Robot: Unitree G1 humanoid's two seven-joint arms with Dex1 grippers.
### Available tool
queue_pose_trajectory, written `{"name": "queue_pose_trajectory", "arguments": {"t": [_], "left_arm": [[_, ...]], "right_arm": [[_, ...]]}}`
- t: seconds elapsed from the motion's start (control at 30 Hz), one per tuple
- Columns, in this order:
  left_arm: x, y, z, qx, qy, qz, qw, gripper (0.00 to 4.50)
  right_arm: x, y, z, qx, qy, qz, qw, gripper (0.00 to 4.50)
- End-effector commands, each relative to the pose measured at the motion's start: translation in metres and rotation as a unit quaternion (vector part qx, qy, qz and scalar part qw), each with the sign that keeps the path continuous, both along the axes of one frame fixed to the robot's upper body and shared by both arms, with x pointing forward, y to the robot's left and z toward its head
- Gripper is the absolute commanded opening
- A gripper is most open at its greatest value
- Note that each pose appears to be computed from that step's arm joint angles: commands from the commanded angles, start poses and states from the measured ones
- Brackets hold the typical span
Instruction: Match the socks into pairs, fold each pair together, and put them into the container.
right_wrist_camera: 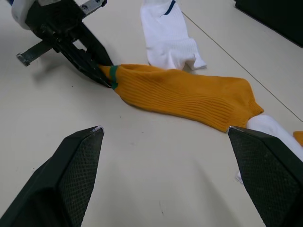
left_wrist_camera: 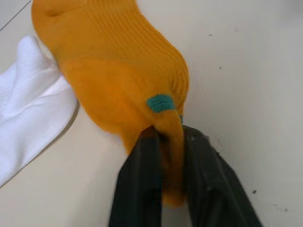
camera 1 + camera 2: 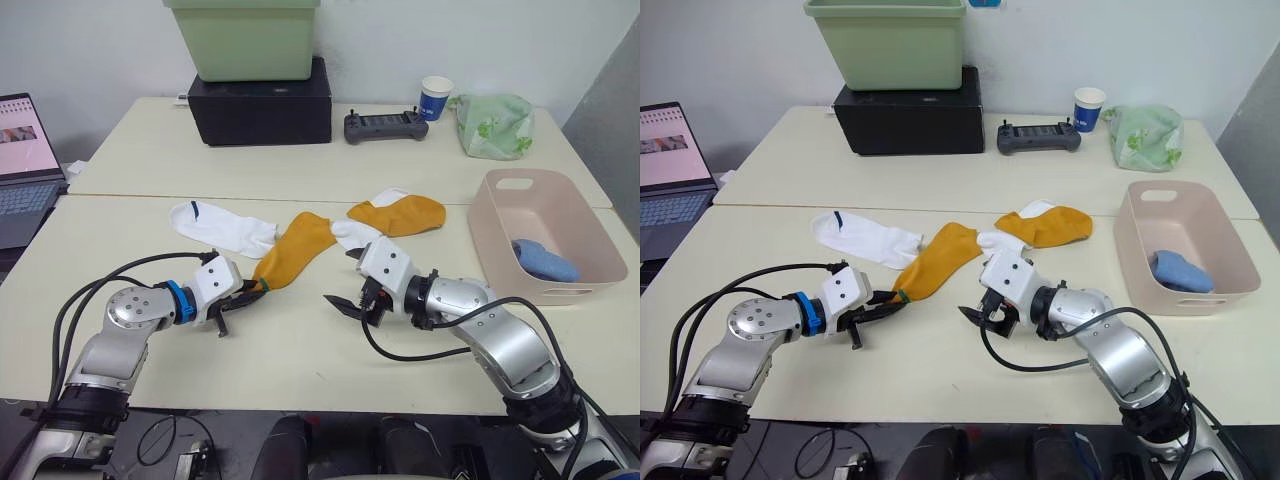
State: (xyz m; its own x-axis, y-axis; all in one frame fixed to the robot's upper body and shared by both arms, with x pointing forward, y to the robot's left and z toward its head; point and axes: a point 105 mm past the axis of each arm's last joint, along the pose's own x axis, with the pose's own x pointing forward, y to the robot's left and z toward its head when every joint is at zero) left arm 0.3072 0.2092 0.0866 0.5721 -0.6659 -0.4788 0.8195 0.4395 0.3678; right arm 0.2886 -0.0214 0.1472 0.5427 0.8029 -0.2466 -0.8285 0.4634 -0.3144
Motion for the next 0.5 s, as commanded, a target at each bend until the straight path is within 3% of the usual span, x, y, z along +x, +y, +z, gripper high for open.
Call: {"name": "queue_pose_trajectory", "arguments": {"t": [0.03, 0.27, 0.5], "left_arm": [[-0.015, 0.001, -0.003, 0.009, 0.032, -0.029, 0.999, 0.02], [-0.061, 0.003, -0.003, -0.005, 0.110, -0.081, 0.991, 0.02], [-0.073, 0.002, -0.008, -0.004, 0.122, -0.073, 0.990, 0.02]], "right_arm": [[0.016, 0.002, 0.017, 0.023, -0.027, -0.028, 0.999, 4.50], [0.026, 0.028, 0.009, 0.039, 0.001, -0.024, 0.999, 4.50], [0.033, 0.054, -0.018, 0.032, 0.048, -0.023, 0.998, 4.50]]}}
